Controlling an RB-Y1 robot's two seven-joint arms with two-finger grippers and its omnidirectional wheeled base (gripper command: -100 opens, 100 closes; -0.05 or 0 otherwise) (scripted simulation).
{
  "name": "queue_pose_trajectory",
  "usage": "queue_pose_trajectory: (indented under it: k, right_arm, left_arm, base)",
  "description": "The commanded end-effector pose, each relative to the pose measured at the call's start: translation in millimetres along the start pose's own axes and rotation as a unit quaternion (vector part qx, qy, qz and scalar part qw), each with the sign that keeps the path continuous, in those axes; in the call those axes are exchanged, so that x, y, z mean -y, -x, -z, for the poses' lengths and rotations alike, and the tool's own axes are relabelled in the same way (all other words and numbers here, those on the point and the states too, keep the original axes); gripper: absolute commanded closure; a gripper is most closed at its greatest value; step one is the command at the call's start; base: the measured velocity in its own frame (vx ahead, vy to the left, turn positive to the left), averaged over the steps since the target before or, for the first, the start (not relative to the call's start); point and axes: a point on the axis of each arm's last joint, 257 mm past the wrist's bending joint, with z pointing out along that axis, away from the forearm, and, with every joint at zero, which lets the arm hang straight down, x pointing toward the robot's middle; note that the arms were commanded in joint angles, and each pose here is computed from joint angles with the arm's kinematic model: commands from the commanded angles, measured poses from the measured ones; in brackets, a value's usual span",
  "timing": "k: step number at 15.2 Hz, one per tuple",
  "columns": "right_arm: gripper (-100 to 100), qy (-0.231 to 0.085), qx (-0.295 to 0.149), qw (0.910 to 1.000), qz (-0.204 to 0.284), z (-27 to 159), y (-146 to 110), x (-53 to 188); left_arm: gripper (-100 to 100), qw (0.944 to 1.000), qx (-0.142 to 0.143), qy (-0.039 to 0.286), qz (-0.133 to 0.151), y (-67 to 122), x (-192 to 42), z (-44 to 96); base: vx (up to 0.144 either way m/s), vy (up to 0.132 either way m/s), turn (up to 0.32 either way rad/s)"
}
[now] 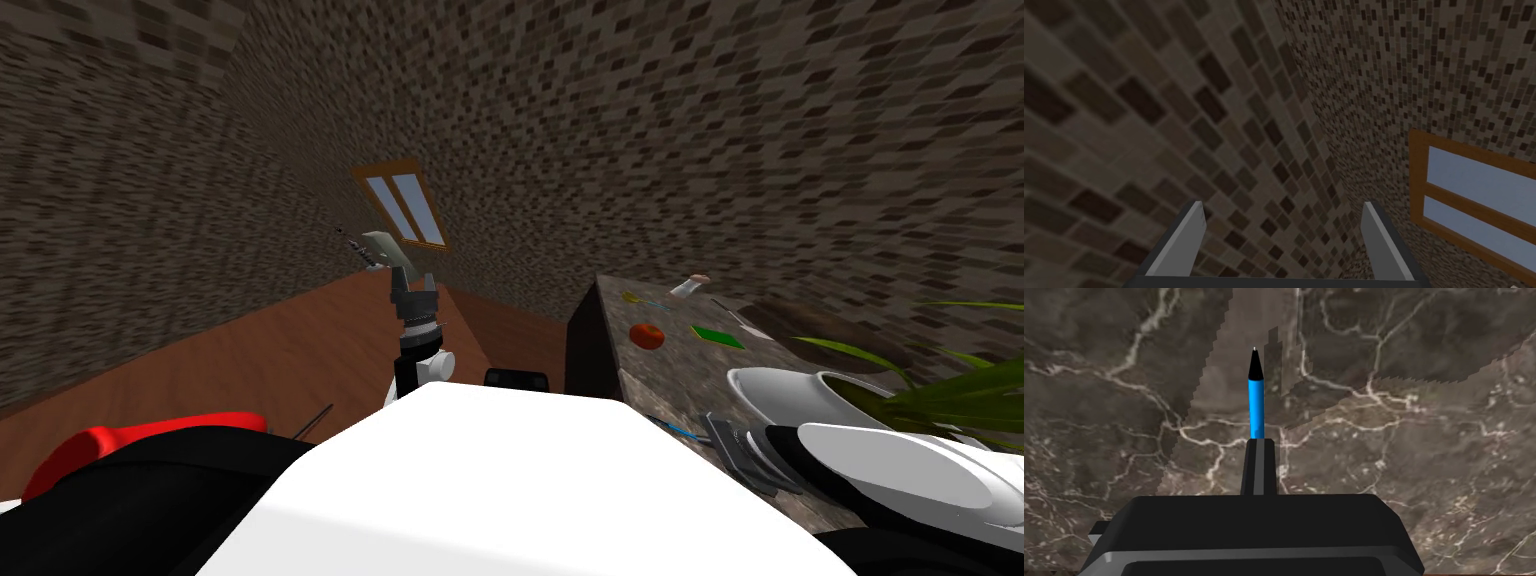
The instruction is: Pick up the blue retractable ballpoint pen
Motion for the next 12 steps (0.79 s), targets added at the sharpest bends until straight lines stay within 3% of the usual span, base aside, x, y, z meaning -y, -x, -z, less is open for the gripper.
queue_pose_trajectory:
  k: [1, 7, 10, 11, 12]
  right_arm:
    - [100, 0.000, 0.001, 1.0000, 0.007, 4.5, 7.2, 12.2]
    - [100, 0.000, 0.001, 0.9996, 0.027, 19.6, 26.9, 42.5]
    - [100, 0.000, 0.001, 0.9996, 0.028, 19.8, 27.2, 43.1]
    - [-100, 0.028, 0.006, 0.9986, 0.045, 20.0, 35.3, 23.5]
    - [-100, 0.034, 0.008, 0.9982, 0.049, 20.0, 36.9, 18.9]
  left_arm:
    - [0, 1.0000, 0.000, 0.000, 0.000, 0.0, 0.0, 0.0]
    - [0, 1.0000, 0.000, 0.000, 0.000, 0.0, 0.0, 0.0]
    - [0, 1.0000, 0.000, 0.000, 0.000, 0.0, 0.0, 0.0]
    - [0, 1.0000, 0.000, 0.000, 0.000, 0.0, 0.0, 0.0]
    - [0, 1.0000, 0.000, 0.000, 0.000, 0.1, 0.0, 0.0]
  base:
    - [-0.014, -0.006, -0.114]
    - [-0.031, -0.011, -0.116]
    - [-0.025, -0.012, -0.066]
    - [0.076, -0.021, -0.116]
    - [0.153, -0.024, -0.193]
